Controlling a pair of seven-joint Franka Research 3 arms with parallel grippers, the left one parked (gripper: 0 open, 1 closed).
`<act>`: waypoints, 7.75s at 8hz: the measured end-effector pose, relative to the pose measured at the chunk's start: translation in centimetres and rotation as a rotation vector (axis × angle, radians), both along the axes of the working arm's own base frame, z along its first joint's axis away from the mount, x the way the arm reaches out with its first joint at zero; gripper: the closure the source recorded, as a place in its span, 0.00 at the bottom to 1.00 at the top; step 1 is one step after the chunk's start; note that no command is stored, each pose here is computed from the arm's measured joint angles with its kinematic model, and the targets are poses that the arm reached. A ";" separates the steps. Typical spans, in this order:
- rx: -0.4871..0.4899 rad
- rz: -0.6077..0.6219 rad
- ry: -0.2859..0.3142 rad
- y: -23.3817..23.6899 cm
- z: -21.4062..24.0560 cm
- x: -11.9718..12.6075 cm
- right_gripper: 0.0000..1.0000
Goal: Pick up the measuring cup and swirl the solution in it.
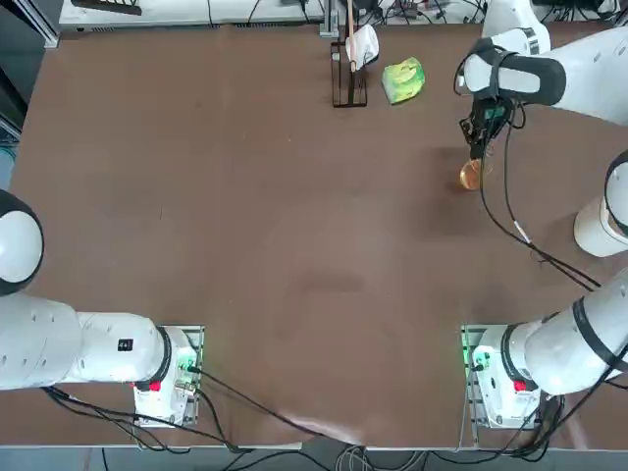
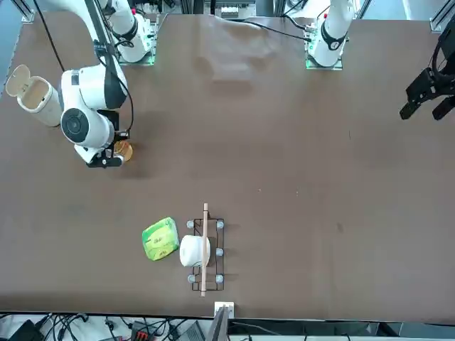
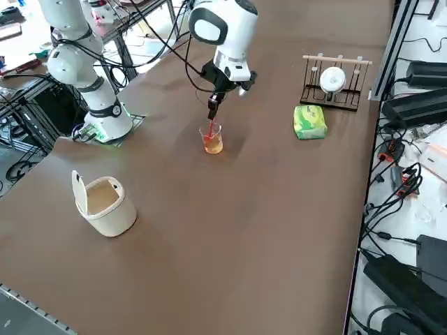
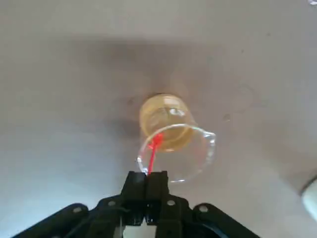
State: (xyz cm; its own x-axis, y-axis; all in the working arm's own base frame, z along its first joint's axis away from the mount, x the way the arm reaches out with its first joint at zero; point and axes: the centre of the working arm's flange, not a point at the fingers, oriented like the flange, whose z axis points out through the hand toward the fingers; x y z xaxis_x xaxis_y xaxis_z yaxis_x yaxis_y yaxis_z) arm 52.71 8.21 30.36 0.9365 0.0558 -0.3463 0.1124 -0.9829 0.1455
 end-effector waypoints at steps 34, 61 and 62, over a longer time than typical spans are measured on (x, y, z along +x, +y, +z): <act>0.070 0.005 0.067 -0.5 1.3 2.4 0.98; -0.259 0.103 -0.020 4.8 -0.7 1.3 0.95; -0.281 0.102 -0.020 4.9 -1.1 1.0 0.95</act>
